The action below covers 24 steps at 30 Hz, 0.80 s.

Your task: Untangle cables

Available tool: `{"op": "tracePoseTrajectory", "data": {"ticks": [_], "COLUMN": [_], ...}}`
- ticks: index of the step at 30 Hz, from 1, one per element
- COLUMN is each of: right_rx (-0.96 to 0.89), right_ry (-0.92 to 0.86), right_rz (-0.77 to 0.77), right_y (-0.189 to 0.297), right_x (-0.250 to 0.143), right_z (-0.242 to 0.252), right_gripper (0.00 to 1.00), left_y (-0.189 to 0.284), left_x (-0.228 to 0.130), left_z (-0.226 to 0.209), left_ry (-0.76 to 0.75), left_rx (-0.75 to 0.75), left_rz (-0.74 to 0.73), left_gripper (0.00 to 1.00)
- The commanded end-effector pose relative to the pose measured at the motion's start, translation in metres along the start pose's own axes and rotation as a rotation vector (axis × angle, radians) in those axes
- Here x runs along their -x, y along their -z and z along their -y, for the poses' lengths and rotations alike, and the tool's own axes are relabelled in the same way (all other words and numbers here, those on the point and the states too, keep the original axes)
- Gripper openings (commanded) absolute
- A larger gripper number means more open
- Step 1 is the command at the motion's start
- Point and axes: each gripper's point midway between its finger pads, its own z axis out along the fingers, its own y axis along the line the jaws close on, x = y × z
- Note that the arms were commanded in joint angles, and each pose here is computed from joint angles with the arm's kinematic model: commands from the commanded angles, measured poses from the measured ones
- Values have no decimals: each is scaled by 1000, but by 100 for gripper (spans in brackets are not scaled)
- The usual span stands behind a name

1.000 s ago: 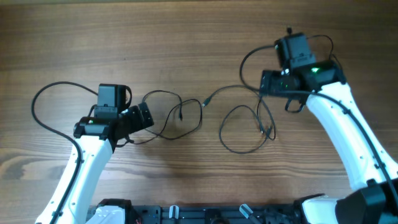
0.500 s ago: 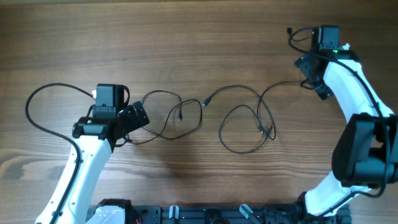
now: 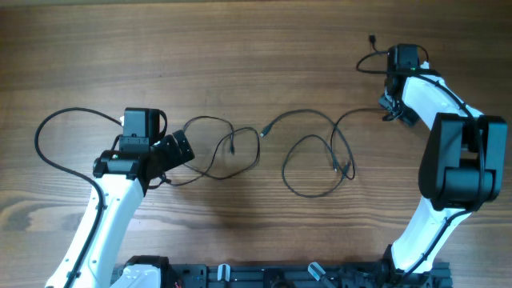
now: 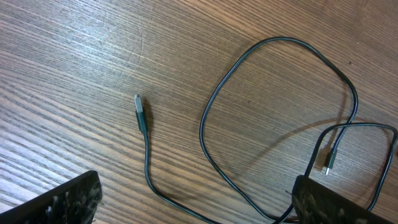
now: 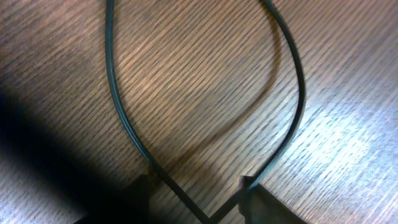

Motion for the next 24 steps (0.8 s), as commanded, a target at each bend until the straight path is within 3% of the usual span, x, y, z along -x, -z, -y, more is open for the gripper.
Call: {"op": "tracePoseTrajectory", "data": {"ticks": [1, 2, 6, 9, 12, 16, 19, 24], "right_rx": [13, 14, 63, 121, 177, 156, 95, -32], "right_ry": [124, 122, 108, 94, -2, -197, -289, -421], "right_rz": [-37, -35, 73, 285, 647, 919, 952, 831], "right_y": [-8, -5, 40, 122, 245, 335, 342, 282], "right_x": [-9, -7, 25, 75, 137, 162, 164, 175], "right_z": [-4, -3, 3, 25, 87, 184, 227, 269], "right_gripper": [18, 4, 4, 4, 4, 4, 4, 5], "left_y": [0, 0, 0, 0, 0, 0, 0, 0], "left_x": [0, 0, 0, 1, 1, 1, 1, -1], "left_z": [0, 0, 0, 0, 0, 0, 0, -1], "left_ry": [19, 19, 19, 19, 19, 18, -8, -8], "left_rx": [-5, -5, -5, -7, -7, -7, -7, -3], "left_rz": [-4, -4, -4, -1, -1, 0, -1, -7], "left_gripper": [100, 100, 100, 100, 100, 100, 100, 100]}}
